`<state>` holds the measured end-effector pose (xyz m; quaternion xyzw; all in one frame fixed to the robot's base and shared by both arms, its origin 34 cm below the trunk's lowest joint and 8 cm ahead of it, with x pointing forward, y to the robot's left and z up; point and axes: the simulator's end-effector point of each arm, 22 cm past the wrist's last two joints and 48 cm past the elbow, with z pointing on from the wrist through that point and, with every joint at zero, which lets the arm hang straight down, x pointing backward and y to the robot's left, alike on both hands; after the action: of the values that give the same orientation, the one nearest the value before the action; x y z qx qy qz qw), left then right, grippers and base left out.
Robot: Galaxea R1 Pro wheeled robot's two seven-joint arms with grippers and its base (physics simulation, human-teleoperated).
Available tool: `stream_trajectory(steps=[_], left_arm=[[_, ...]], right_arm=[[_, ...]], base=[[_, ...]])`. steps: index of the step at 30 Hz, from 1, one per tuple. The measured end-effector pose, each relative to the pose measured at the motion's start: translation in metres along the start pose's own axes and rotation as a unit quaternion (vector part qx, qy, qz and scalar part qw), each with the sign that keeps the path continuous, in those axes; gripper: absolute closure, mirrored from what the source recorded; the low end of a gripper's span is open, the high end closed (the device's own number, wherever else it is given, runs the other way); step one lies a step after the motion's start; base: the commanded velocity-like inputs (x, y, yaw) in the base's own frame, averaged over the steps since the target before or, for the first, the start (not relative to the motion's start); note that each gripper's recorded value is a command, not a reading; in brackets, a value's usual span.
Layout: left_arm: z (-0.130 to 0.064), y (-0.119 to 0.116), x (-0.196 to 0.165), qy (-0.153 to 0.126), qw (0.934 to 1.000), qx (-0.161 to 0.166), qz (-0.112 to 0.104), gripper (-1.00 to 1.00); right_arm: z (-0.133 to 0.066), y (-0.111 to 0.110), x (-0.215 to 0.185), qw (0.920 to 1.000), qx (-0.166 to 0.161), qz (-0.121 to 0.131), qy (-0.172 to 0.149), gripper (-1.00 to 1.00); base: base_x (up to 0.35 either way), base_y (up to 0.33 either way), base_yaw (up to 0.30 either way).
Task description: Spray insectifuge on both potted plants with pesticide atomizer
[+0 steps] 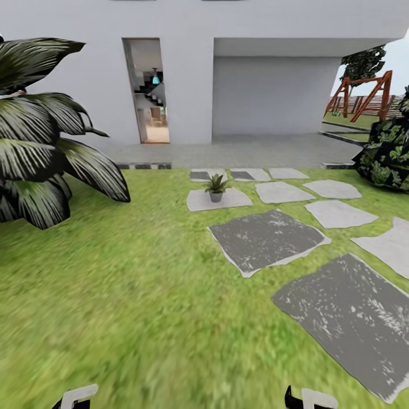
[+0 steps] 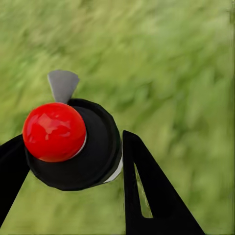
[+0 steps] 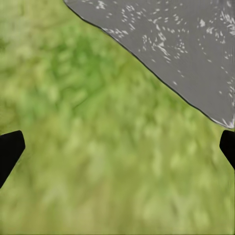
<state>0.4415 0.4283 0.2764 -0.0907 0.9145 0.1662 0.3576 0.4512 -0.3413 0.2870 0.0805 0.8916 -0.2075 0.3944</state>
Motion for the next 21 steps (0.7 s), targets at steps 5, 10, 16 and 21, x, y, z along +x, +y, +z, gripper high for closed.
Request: stream_trajectory(steps=[5, 10, 16, 21], left_arm=[[-0.0001, 0.0002, 0.0002, 0.000, 1.0000, 0.000, 0.000, 1.00], [-0.0001, -0.0003, 0.0003, 0.000, 1.0000, 0.000, 0.000, 1.00], [-0.0004, -0.0004, 0.0009, 0.001, 1.0000, 0.000, 0.000, 1.00], [-0.0002, -0.0005, 0.0005, 0.000, 1.0000, 0.000, 0.000, 1.00]], right_arm=[[0.0000, 0.0000, 0.0001, 1.0000, 0.000, 0.000, 0.000, -1.00], [-0.0001, 0.0000, 0.0003, 1.0000, 0.000, 0.000, 0.000, -1.00], [-0.0002, 0.0003, 0.0004, 1.0000, 0.000, 0.000, 0.001, -1.00], [-0.0003, 0.0005, 0.0004, 1.0000, 0.000, 0.000, 0.001, -1.00]], base=[[0.339, 0.026, 0.000], [0.339, 0.090, 0.000], [0.339, 0.135, 0.000], [0.339, 0.138, 0.000]])
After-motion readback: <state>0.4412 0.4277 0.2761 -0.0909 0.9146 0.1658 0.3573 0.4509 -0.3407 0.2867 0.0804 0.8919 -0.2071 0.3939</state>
